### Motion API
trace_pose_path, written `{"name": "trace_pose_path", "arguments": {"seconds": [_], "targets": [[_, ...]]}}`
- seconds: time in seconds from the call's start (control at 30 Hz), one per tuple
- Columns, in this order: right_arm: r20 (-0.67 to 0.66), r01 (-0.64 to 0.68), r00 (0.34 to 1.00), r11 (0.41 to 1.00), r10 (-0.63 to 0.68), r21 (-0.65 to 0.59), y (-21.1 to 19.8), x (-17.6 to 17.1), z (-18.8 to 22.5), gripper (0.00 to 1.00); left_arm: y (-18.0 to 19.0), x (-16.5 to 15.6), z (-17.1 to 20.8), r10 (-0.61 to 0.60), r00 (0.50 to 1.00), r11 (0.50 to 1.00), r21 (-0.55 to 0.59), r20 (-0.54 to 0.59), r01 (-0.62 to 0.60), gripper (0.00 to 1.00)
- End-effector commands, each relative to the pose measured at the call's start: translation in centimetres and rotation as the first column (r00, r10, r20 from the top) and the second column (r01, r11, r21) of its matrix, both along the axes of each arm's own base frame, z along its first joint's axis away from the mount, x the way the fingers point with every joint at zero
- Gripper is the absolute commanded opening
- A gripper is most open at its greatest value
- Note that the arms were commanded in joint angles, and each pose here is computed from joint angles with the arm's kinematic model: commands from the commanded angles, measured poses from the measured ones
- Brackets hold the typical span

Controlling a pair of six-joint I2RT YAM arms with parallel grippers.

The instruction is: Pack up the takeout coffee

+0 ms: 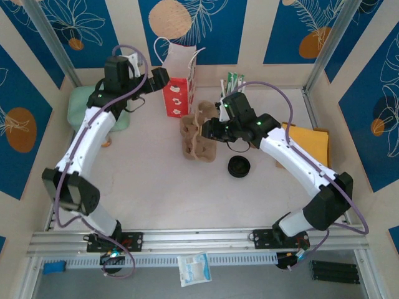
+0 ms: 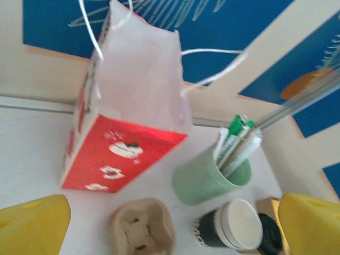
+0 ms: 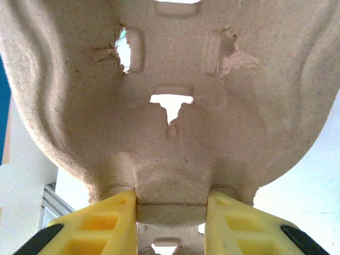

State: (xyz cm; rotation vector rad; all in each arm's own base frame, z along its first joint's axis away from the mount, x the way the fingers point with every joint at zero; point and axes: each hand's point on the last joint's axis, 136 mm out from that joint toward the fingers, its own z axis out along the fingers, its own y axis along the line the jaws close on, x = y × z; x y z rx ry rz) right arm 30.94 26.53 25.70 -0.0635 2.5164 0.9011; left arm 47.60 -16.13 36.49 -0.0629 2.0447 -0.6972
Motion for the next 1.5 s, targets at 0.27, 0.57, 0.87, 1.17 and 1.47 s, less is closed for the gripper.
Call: {"name": "trace_pose_path", "arguments": {"seconds": [0.27, 0.57, 0.87, 1.17, 1.47], "targets": [[-0.026, 0.013, 1.0, 0.999, -0.012, 0.05, -1.4, -0.8, 0.8, 0.31, 2.4, 10.4, -2.0, 0.075, 0.997, 0.989, 0.127, 0.021, -0.077, 0.99], [-0.056, 0.01, 0.998, 0.999, -0.007, 0.041, -1.3, -0.3, 0.0, 0.31, 2.9, 16.1, -3.2, 0.104, 0.992, 0.995, -0.006, 0.076, -0.104, 0.75], [-0.072, -0.007, 0.997, 0.999, 0.009, 0.037, -0.8, 0.3, -0.2, 0.31, 2.4, 18.4, -3.6, 0.109, 0.987, 0.99, -0.101, 0.122, -0.097, 0.62], [-0.059, -0.01, 0.998, 0.999, 0.013, 0.048, -0.8, 0.0, 0.8, 0.31, 2.7, 19.0, -2.8, 0.125, 0.981, 0.985, -0.137, 0.15, -0.105, 0.24], [-0.019, -0.019, 1.0, 0.996, 0.02, 0.087, -0.7, -0.9, 3.0, 0.3, 2.7, 15.4, 0.4, 0.086, 0.985, 0.992, -0.103, 0.149, -0.071, 0.0]]}}
